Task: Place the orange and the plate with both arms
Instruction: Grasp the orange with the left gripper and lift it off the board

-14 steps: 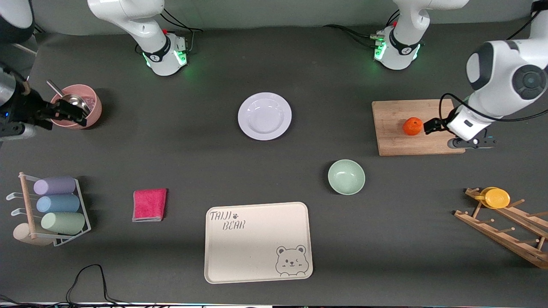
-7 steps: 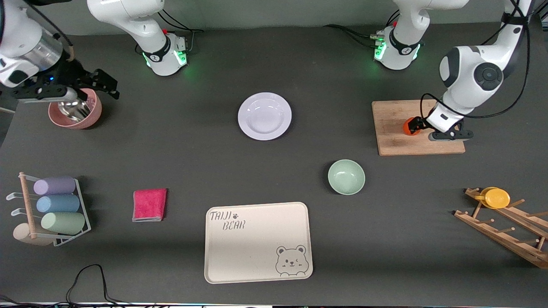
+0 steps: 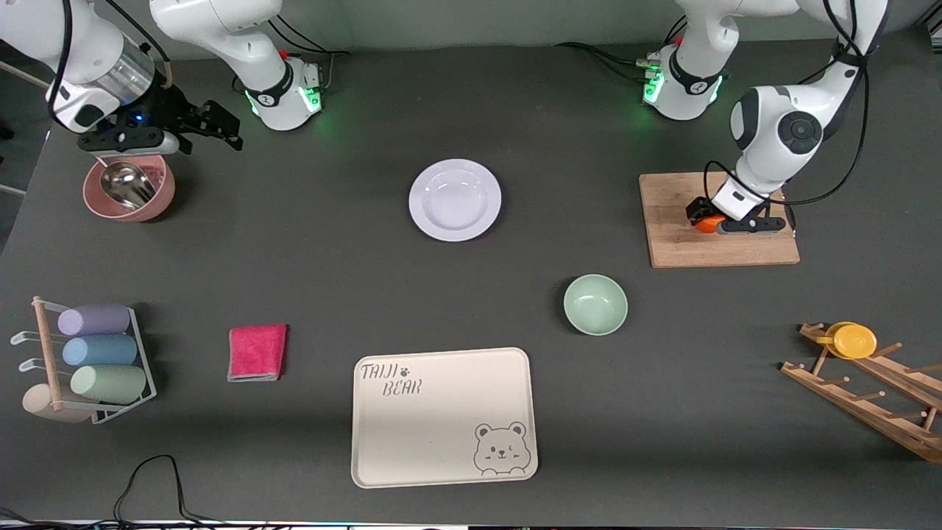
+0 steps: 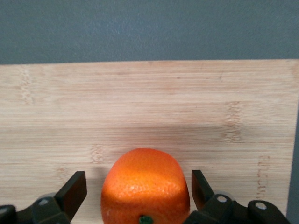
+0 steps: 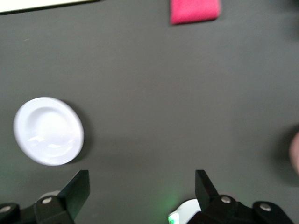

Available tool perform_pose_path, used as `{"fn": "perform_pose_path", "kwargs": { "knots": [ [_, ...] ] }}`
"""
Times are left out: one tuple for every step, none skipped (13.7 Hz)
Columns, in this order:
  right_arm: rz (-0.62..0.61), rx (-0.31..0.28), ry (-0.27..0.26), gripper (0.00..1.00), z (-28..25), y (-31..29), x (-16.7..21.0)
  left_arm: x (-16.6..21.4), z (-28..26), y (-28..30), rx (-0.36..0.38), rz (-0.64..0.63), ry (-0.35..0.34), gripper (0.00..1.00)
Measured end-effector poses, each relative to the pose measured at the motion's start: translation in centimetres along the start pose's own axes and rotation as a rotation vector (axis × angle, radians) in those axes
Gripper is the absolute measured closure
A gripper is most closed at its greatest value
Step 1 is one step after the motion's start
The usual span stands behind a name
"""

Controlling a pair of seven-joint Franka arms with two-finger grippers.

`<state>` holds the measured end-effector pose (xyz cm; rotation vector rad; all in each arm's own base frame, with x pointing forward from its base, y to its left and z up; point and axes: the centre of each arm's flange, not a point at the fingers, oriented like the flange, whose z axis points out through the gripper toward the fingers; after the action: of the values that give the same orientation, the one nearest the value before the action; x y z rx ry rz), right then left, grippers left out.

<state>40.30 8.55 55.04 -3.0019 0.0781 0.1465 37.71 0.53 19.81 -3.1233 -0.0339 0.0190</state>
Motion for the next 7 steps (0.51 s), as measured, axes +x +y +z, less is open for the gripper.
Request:
{"fn": "perform_pose_path", "kwargs": {
  "knots": [
    [0.008,0.032,-0.014,0.00,0.6,-0.1,-0.1,0.0,0.2,0.0,0.001,-0.001,-0.003,0.00],
    [0.009,0.072,-0.033,0.00,1.3,-0.2,-0.1,0.0,0.2,0.0,0.001,-0.003,-0.004,0.00],
    [-0.006,0.119,-0.051,0.00,2.3,-0.2,-0.1,0.0,0.2,0.0,0.001,-0.005,-0.003,0.05],
    [-0.027,0.170,-0.067,0.00,3.3,0.3,-0.1,0.0,0.2,0.0,0.001,-0.006,-0.003,0.05],
    [-0.042,0.221,-0.077,0.00,4.6,1.1,0.1,0.0,0.2,0.0,0.001,-0.007,-0.003,0.15],
    [-0.049,0.277,-0.083,0.00,6.0,2.0,0.2,0.0,0.1,0.0,0.001,-0.008,-0.003,0.26],
    [-0.051,0.340,-0.089,0.00,7.6,2.9,0.2,0.0,0.0,0.1,0.000,-0.007,-0.010,0.29]
  ]
}}
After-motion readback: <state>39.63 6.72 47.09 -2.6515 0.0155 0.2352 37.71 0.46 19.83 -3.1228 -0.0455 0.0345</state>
